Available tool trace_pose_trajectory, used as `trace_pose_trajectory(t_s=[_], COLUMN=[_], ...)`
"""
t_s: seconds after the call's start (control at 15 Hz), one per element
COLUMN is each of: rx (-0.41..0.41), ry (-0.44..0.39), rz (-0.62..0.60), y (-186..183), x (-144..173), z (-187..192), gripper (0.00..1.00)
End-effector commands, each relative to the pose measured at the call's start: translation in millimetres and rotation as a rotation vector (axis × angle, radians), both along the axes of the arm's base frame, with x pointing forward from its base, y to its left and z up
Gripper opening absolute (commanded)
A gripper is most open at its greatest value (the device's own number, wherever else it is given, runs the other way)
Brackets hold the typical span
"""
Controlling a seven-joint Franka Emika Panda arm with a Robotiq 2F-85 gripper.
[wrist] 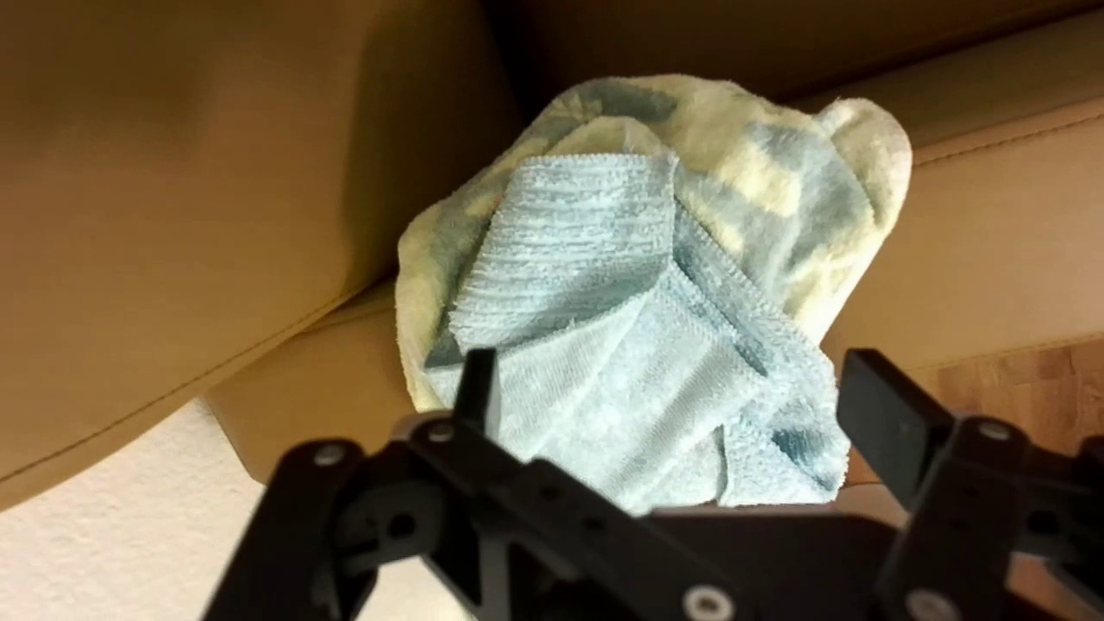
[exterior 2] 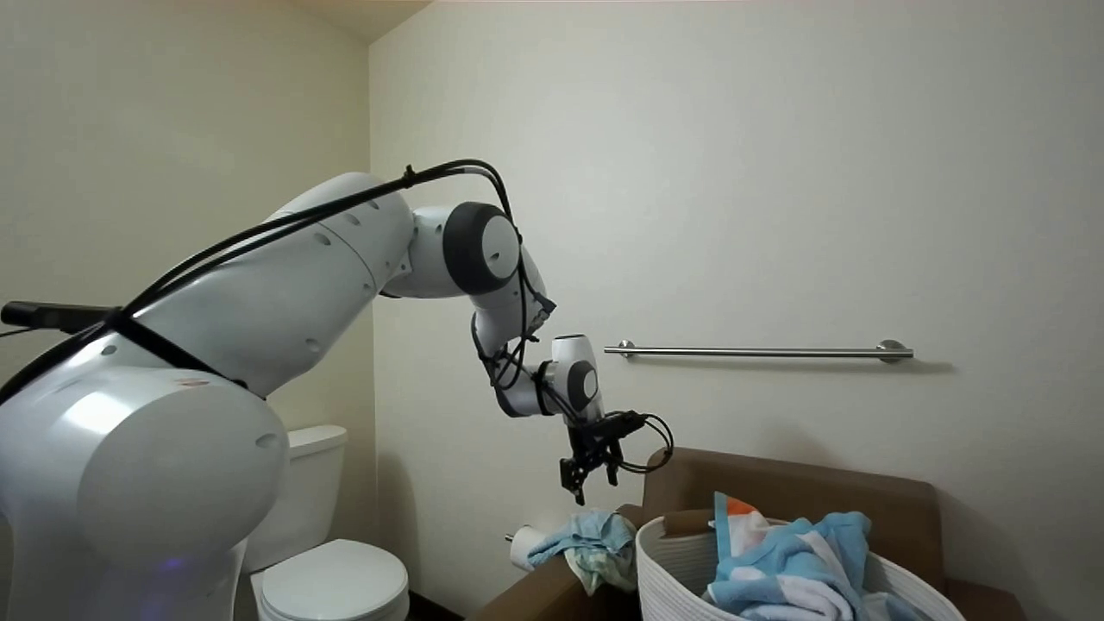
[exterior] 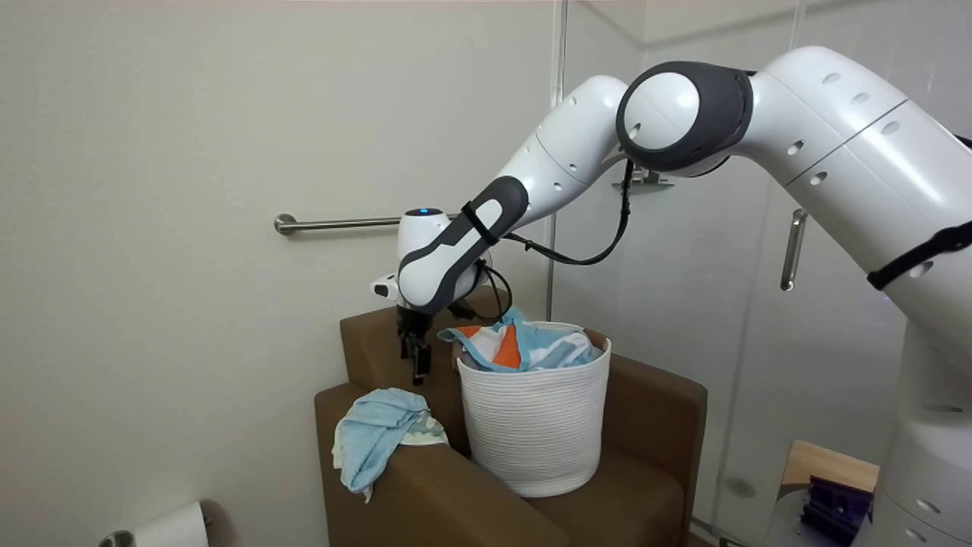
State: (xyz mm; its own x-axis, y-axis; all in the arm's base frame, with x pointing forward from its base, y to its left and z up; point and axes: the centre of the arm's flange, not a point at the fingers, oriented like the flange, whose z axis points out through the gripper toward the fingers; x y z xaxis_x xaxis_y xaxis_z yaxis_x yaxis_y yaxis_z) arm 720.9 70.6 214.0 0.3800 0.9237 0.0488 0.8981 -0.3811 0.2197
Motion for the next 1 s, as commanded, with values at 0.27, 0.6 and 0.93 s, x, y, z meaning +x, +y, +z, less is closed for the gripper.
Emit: trace_pose_trajectory(t_s=[0.27,0.6,0.93], rx=[-0.042,-0.049,-0.060], ry=[0.021,0.037,0.064], rz=[0.007,0.011,-0.007], y=[9.8,11.9,6.7], x=[22.0,43.7,56.1], z=[-13.8,-35.4,-67.3], gripper=[1.00,1.00,1.00])
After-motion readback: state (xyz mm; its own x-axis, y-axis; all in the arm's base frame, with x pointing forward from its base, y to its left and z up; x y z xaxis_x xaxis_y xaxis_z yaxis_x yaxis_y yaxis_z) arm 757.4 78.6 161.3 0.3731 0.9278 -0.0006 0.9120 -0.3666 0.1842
